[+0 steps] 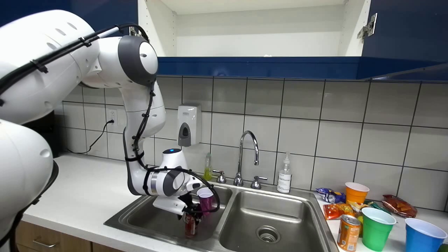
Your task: Put the Coca Cola can inside the open cabinet
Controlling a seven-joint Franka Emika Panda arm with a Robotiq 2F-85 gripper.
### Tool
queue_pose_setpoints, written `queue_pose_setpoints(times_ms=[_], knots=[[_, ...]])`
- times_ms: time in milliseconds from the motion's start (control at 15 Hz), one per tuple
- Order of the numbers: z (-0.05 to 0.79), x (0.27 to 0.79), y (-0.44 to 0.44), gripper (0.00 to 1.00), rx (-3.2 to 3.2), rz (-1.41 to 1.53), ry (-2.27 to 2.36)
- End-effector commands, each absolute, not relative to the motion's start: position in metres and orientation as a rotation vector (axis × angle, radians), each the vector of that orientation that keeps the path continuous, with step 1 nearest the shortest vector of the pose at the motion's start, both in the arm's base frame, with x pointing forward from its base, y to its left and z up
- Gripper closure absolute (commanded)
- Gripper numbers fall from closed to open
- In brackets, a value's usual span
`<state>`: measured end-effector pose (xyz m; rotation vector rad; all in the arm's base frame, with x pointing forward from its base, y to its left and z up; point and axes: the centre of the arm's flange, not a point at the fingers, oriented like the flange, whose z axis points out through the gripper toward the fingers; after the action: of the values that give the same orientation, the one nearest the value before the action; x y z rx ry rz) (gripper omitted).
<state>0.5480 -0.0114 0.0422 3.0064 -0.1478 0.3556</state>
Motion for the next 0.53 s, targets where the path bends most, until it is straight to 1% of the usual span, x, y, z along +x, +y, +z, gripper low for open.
queue_pose_setpoints(times_ms=[0,467], knots=[[0.0401,0.5526,-0.0065,0.0,2.987,0.399,-0.178],[0.0399,0.5561,-0.0032,0.0,2.965,0.447,-0.176]])
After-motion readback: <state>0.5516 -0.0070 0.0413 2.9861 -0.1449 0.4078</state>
